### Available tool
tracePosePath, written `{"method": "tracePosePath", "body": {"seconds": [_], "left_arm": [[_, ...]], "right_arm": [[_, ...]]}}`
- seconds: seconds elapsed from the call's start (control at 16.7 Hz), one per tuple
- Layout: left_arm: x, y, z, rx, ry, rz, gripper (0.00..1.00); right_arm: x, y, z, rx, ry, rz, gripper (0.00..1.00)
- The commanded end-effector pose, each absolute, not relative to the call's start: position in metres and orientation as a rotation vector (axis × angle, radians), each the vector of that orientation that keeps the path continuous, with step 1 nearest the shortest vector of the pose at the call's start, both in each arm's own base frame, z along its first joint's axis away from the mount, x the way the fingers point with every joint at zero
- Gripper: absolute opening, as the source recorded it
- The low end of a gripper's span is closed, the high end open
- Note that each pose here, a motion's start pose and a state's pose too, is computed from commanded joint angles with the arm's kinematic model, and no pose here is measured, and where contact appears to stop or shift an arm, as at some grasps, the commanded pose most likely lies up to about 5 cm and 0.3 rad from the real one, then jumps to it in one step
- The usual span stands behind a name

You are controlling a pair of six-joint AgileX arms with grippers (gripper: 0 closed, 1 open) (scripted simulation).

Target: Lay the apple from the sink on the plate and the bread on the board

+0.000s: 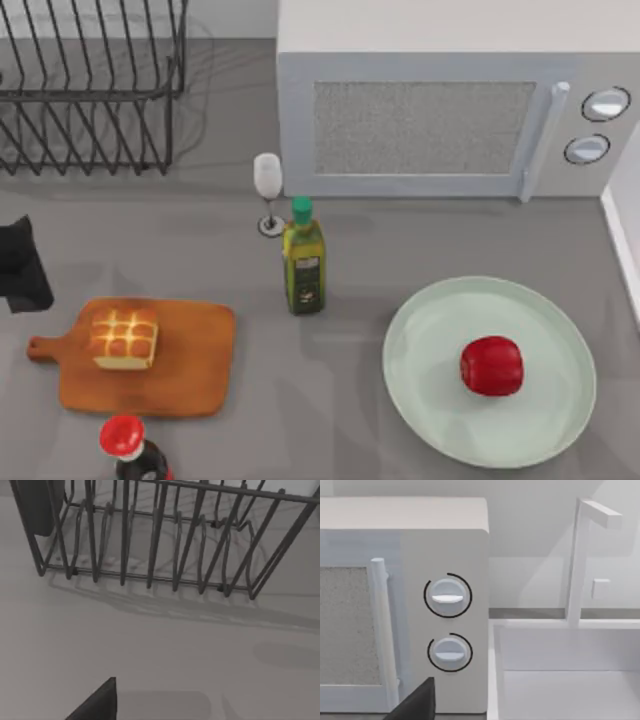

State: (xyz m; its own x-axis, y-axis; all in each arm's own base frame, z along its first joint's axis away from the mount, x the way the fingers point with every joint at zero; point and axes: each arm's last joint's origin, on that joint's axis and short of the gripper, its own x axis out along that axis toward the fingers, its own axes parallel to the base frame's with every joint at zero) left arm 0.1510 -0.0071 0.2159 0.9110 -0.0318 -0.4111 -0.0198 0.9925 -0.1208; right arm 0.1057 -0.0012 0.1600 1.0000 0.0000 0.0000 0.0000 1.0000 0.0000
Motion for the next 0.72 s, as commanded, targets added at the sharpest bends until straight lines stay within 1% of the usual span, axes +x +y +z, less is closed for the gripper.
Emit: {"method": "tracePosePath", "body": {"seconds": [0.18, 0.36, 0.54, 0.72], "left_arm": [[0.125, -0.002, 0.197, -0.081, 0.237, 0.006, 1.0], [0.111, -0.001, 0.178, -0.038, 0.096, 0.007, 1.0], [0.106, -0.001, 0.164, -0.008, 0.017, 0.003, 1.0], [0.106, -0.001, 0.16, 0.0, 0.0, 0.0, 1.0]], "right_arm": [[0.106, -0.001, 0.16, 0.0, 0.0, 0.0, 1.0], [0.106, -0.001, 0.16, 0.0, 0.0, 0.0, 1.0], [0.106, -0.001, 0.16, 0.0, 0.0, 0.0, 1.0], [0.106, -0.001, 0.16, 0.0, 0.0, 0.0, 1.0]]}}
